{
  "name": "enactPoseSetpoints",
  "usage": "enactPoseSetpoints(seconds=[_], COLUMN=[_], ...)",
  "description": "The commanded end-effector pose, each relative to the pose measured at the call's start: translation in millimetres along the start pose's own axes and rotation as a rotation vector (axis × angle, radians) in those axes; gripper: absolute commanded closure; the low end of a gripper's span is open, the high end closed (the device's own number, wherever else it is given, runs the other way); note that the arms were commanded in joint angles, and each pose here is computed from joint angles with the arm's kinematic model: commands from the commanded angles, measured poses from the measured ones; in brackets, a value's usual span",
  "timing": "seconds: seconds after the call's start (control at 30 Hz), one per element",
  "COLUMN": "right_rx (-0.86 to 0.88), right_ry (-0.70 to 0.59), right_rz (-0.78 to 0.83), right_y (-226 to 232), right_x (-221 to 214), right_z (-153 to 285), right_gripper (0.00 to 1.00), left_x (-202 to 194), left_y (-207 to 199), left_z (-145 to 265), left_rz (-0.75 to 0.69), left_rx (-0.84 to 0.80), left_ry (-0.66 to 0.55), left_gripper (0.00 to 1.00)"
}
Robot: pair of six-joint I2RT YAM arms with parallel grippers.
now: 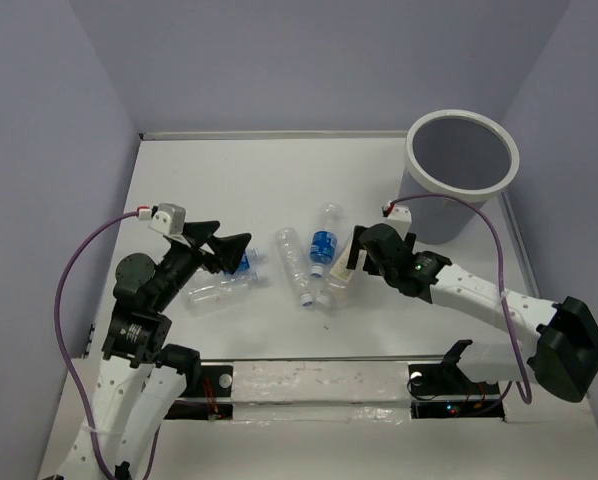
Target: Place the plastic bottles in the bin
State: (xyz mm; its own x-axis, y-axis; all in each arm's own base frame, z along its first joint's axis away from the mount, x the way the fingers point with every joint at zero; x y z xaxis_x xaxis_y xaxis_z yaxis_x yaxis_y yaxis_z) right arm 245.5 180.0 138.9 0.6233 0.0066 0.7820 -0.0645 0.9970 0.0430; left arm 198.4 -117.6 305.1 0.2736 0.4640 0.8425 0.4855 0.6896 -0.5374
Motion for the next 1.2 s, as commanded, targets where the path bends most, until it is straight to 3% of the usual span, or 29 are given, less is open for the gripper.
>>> enactPoseSetpoints(seconds=[0.0,0.47,0.67,0.87,0.9,0.93,1.03,1.17], right_rx=[-0.039,-0.105,-0.169,-0.203,-0.210,-0.209,-0.207,-0.192], right_ry=[-0.125,-0.105,-0.050,-0.041,-0.036,-0.037,-0.043,-0.058], right_rz=[-0.097,-0.133,-0.129,-0.125,-0.104,-0.105,-0.082,-0.063], right_y=[9.9,29.2,22.0,6.5,3.2,2.5,-2.1,-4.6], right_x=[39.1,38.4,16.7,7.7,4.2,3.9,4.2,9.3], right_z=[-2.6,-40.5,-63.0,-63.2,-62.7,-61.7,-56.3,-48.1], right_gripper=[0.00,0.00,0.02,0.32,0.46,0.46,0.62,0.65], left_x=[16.6,13.7,11.3,11.2,11.2,11.3,8.8,8.4], left_y=[-17.0,-17.7,-17.3,-16.8,-16.2,-15.6,-10.3,-9.3], left_z=[5.0,4.8,2.8,2.0,2.1,1.6,1.8,0.8], left_rz=[-0.039,-0.037,-0.038,-0.042,-0.042,-0.039,-0.029,-0.023], left_rx=[-0.060,-0.067,-0.071,-0.069,-0.067,-0.063,-0.030,-0.024], left_ry=[-0.046,-0.038,-0.022,-0.019,-0.021,-0.020,-0.012,-0.010], left_gripper=[0.01,0.01,0.01,0.01,0.01,0.01,0.01,0.01])
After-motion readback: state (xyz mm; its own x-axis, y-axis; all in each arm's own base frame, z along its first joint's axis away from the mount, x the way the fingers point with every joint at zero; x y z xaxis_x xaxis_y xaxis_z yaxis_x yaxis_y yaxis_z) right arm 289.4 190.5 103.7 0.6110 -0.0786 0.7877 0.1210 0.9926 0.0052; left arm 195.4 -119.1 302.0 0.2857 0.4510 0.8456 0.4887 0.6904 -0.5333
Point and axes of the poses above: each gripper's point midway between its finger pads, its own z axis back along the fingers, its own y axis along the line the jaws close on, x = y × z, the point moved 3 cm from there along z, back along the fingers, and after that the axes turned 12 degrees about z, right-handed, at the moved point
